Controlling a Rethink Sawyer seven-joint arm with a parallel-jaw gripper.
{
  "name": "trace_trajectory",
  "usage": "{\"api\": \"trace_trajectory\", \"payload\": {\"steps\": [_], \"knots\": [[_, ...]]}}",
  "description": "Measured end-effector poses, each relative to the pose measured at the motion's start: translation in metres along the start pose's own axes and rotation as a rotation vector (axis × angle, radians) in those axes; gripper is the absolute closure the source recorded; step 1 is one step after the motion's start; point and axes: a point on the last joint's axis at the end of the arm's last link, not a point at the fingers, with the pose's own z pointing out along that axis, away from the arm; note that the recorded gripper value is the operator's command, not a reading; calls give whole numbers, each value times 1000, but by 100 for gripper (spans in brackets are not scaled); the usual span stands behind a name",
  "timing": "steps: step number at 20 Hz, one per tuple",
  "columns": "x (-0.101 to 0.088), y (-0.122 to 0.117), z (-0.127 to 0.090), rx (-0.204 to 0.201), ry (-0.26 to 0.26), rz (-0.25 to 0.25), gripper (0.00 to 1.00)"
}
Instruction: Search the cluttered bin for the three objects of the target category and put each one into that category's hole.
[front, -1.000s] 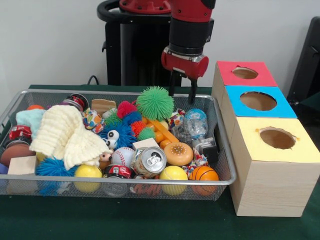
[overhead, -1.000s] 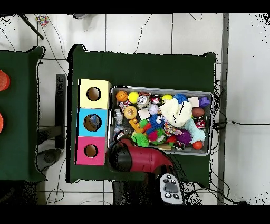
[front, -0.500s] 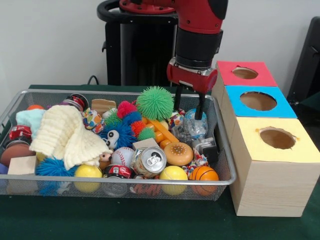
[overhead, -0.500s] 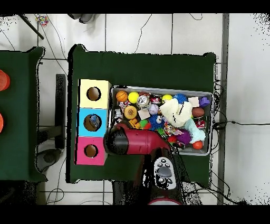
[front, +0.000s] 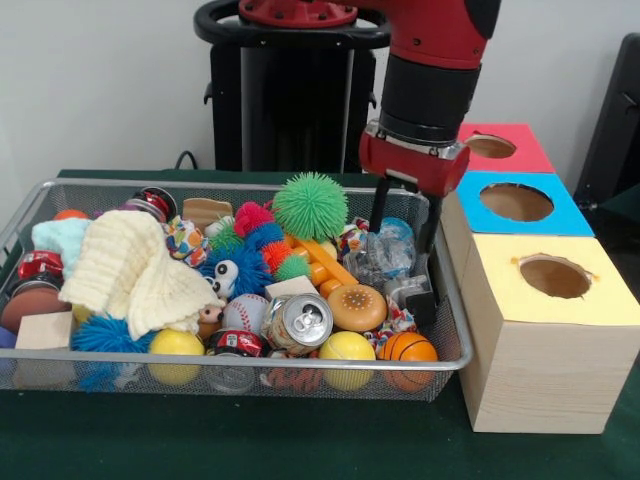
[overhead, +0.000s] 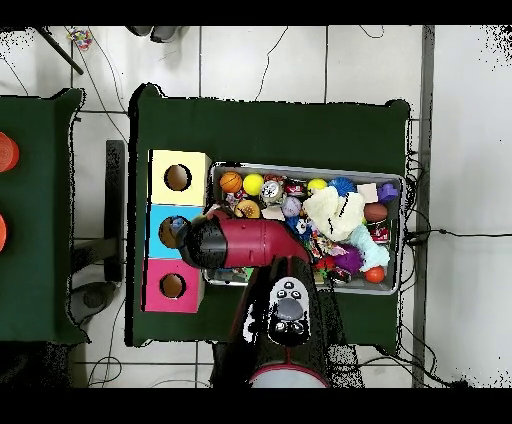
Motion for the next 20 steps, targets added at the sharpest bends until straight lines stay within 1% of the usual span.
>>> {"api": "trace_trajectory", "payload": {"steps": [4, 6, 8, 10, 13, 14, 18, 20], "knots": [[-7, 6, 6, -8, -16, -3, 0], [-10, 3, 14, -18, -30, 2, 0], [-12, 1, 17, -25, -38, 7, 0], [-18, -7, 23, -45, -64, 25, 0], [-27, -20, 31, -64, -101, 46, 0], [-31, -31, 38, -77, -129, 57, 0], [-30, -46, 54, -89, -165, 63, 0], [-23, -53, 67, -96, -185, 59, 0]]}}
